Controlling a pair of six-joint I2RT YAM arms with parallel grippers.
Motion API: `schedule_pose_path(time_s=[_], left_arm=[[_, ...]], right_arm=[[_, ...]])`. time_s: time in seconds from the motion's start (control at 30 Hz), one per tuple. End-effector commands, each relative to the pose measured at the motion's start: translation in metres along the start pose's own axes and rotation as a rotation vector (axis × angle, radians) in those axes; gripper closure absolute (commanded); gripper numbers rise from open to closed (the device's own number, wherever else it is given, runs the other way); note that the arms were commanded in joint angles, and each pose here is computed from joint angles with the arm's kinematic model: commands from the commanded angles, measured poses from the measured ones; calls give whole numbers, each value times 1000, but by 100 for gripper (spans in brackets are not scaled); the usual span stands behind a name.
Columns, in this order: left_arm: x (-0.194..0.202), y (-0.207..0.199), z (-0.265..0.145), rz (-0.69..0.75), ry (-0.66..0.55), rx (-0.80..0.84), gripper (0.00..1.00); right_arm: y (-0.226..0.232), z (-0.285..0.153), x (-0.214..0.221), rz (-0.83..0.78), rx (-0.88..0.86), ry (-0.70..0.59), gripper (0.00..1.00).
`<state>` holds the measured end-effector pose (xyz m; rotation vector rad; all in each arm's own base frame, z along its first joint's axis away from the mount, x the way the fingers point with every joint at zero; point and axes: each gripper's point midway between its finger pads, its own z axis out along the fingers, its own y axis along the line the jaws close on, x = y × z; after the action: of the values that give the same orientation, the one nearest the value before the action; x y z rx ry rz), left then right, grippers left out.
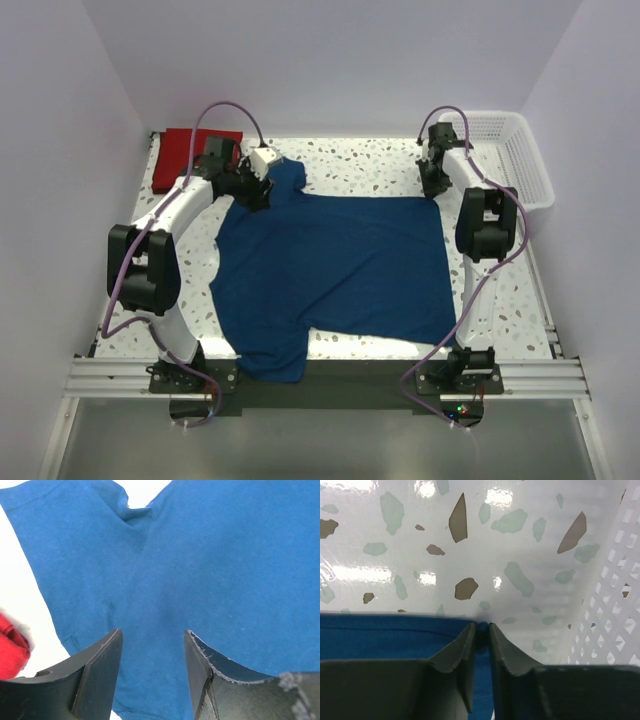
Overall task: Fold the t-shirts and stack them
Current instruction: Flatten the tshirt out
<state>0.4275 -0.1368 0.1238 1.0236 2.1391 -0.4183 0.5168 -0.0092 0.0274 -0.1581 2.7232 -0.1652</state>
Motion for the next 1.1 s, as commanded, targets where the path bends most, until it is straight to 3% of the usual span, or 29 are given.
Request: schedule_pose_path(time_s=[0.0,0.13,0.53,1.07], left_arm=[[-14,20,-2,3,-36,-73,43],[-16,45,9,-21,-26,-154,43],[-18,132,59,-68,-2,-411,50],[31,157,88,-115,131,-465,60]], right_arm=[[-11,-15,-14,25,0,-38,84],[-5,-28,-21,16,-45,-68,100],[5,-54,-23,-6,-110,-128,100],[4,-51,-17,-41,-107,-123,100]])
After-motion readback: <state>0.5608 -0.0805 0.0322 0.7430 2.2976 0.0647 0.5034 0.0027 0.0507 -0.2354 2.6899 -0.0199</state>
